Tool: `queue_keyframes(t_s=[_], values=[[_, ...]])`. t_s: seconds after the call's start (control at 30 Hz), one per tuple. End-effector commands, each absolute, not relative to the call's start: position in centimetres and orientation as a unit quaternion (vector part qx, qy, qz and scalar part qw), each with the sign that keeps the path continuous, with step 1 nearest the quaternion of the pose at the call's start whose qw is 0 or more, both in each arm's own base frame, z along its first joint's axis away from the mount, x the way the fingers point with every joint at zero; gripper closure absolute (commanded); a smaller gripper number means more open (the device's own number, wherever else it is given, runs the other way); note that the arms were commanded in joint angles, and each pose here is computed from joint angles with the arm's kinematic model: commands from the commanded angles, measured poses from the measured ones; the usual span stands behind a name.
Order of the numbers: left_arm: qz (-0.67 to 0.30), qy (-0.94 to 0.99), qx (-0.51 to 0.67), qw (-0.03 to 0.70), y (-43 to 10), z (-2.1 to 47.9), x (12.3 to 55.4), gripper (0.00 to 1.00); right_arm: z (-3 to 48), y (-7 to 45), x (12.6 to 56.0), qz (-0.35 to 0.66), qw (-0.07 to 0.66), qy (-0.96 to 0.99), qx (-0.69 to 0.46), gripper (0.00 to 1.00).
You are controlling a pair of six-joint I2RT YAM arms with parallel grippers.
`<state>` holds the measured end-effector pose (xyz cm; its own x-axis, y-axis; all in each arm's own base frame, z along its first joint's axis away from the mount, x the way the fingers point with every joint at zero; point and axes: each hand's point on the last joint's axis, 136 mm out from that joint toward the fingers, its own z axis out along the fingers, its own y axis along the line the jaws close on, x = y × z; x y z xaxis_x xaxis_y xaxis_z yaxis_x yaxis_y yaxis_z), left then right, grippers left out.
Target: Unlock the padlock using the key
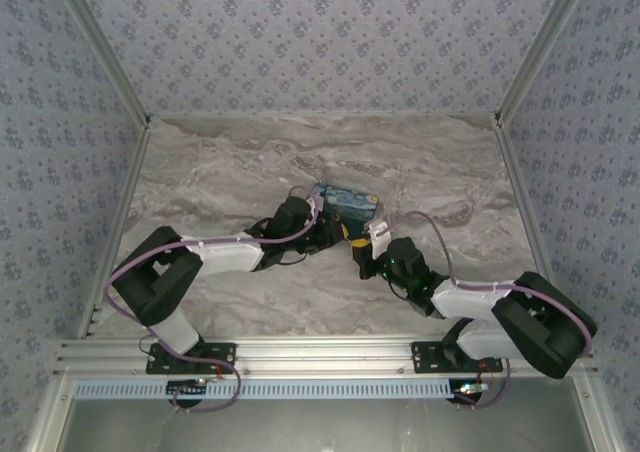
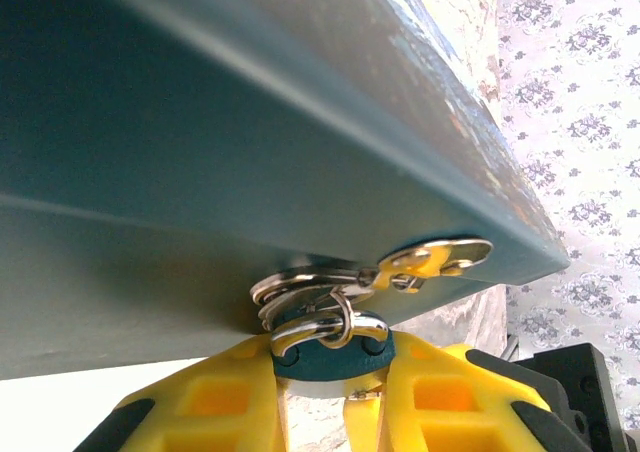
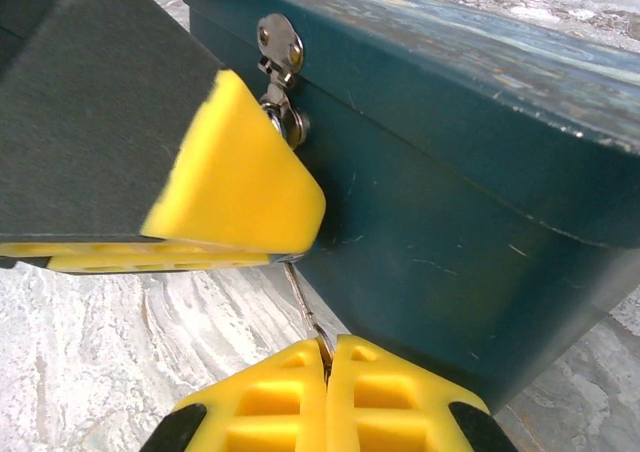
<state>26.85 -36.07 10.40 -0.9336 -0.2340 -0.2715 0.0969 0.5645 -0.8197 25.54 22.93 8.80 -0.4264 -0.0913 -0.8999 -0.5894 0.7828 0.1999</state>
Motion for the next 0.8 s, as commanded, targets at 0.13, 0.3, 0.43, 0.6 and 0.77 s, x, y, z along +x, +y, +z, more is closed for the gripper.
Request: queue_keyframes(t_s=[0.13,0.3,0.43,0.6,0.77], values=[[-0.499,0.842,-0.028,0.205,-36.8,13.2,27.1,0.88,9.5,23.2,26.4,0.25,0.502,0.801,-0.209,1.0],[-0.499,0.842,-0.028,0.204,-36.8,13.2,27.1,0.88,10.0,23.5,26.5,0.258,0.508,0.795,-0.21,1.0],[-0.5,0.841,-0.027,0.204,-36.8,13.3,27.0,0.88,10.6,23.6,26.8,0.264,0.517,0.788,-0.205,1.0],[-0.504,0.839,-0.028,0.204,-36.8,13.5,27.0,0.88,11.3,23.7,26.9,0.278,0.525,0.779,-0.201,1.0],[-0.508,0.837,-0.027,0.203,-36.9,13.8,26.9,0.88,12.0,23.9,27.2,0.287,0.537,0.768,-0.199,1.0]])
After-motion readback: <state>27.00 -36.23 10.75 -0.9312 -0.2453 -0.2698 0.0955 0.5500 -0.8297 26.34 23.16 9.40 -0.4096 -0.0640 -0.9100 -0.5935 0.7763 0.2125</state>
